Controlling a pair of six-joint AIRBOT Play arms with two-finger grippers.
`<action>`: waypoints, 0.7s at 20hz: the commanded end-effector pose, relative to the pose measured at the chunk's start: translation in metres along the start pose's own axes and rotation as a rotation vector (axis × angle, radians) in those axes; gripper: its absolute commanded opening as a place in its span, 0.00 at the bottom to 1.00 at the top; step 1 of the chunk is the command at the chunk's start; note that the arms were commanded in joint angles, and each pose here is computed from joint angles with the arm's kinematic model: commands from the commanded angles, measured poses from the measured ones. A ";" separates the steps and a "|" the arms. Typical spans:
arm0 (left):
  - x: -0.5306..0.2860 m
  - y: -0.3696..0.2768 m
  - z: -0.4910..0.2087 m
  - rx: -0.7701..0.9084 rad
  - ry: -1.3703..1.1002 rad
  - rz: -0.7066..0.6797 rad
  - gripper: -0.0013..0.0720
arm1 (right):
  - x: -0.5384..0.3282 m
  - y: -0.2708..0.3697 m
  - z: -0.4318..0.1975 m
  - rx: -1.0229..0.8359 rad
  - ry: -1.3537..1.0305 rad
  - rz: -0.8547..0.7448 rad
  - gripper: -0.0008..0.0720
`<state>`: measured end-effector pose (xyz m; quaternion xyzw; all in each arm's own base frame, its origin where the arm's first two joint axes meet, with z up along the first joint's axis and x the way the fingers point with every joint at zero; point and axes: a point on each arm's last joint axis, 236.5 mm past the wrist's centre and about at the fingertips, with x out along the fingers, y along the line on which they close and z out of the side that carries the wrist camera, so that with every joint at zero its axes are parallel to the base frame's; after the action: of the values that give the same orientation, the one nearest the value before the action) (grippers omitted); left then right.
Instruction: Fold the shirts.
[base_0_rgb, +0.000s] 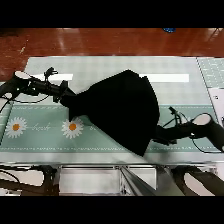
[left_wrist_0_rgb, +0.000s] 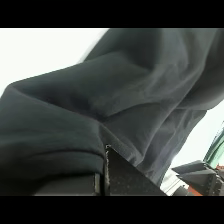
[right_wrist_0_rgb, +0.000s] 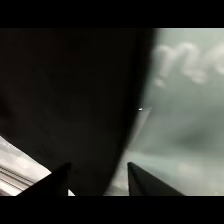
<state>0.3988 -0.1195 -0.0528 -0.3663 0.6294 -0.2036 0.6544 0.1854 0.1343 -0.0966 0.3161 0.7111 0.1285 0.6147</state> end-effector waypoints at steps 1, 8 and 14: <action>-0.001 -0.002 0.000 0.008 0.003 -0.002 0.05 | 0.033 0.025 0.014 0.026 0.004 0.041 0.58; 0.000 -0.004 -0.002 0.012 0.011 -0.004 0.05 | 0.040 0.084 0.064 -0.154 -0.023 0.079 0.04; -0.095 -0.081 0.049 0.171 -0.261 -0.092 0.05 | -0.113 0.205 0.128 -0.503 -0.285 0.176 0.03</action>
<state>0.4246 -0.1060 0.0020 -0.3559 0.5754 -0.2212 0.7023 0.3328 0.2095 -0.0042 0.2637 0.6054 0.2723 0.6999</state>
